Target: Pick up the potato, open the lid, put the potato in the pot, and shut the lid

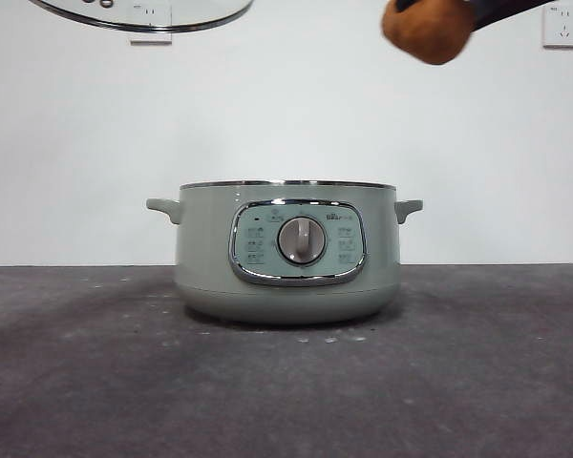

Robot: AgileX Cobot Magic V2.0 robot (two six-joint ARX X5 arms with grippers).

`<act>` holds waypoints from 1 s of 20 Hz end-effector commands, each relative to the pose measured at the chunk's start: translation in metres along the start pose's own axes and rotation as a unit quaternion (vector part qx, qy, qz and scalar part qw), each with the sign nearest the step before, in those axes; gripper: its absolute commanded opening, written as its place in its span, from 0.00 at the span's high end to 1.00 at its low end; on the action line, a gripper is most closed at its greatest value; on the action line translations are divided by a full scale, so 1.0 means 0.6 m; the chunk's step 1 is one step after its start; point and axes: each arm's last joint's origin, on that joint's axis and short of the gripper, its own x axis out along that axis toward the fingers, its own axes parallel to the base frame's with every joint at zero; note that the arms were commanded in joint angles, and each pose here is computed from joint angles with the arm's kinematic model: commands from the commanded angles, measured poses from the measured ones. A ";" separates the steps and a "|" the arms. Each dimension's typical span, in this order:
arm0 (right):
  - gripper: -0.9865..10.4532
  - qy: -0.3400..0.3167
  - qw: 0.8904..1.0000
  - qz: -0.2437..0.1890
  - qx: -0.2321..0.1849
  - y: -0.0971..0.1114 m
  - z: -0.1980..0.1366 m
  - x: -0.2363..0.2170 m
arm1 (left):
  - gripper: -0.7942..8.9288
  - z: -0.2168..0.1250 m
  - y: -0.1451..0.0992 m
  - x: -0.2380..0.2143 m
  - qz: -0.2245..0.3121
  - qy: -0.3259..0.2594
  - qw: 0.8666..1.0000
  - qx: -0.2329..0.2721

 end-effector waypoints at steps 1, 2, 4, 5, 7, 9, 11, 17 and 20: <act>0.93 0.001 1.000 0.008 -0.007 -0.008 0.036 0.031 | 0.93 0.006 -0.004 -0.051 -0.007 -0.042 0.999 0.025; 0.93 0.005 1.000 0.014 -0.011 -0.011 0.051 0.045 | 0.93 -0.001 -0.010 -0.064 -0.008 -0.045 0.998 0.031; 0.93 0.013 1.000 0.024 -0.010 -0.019 0.079 0.078 | 0.93 -0.026 -0.020 -0.088 -0.006 -0.054 0.998 0.036; 0.93 0.018 0.999 0.026 -0.009 -0.023 0.091 0.095 | 0.93 -0.043 -0.025 -0.098 -0.005 -0.056 0.998 0.034; 0.93 0.029 0.999 0.030 -0.009 -0.029 0.112 0.134 | 0.93 -0.083 -0.031 -0.112 -0.002 -0.050 0.998 0.028; 0.93 0.041 0.999 0.035 -0.012 -0.031 0.130 0.175 | 0.93 -0.127 -0.039 -0.131 0.001 -0.042 0.999 0.023; 0.93 0.053 0.998 0.041 -0.014 -0.030 0.140 0.218 | 0.93 -0.160 -0.049 -0.148 0.002 -0.040 0.999 0.021; 0.93 0.119 0.992 0.031 -0.023 -0.035 0.127 0.353 | 0.93 -0.204 -0.077 -0.217 0.006 -0.063 0.998 0.020; 0.93 0.161 0.986 0.018 -0.036 -0.033 0.097 0.403 | 0.93 -0.210 -0.084 -0.237 0.008 -0.079 0.997 0.020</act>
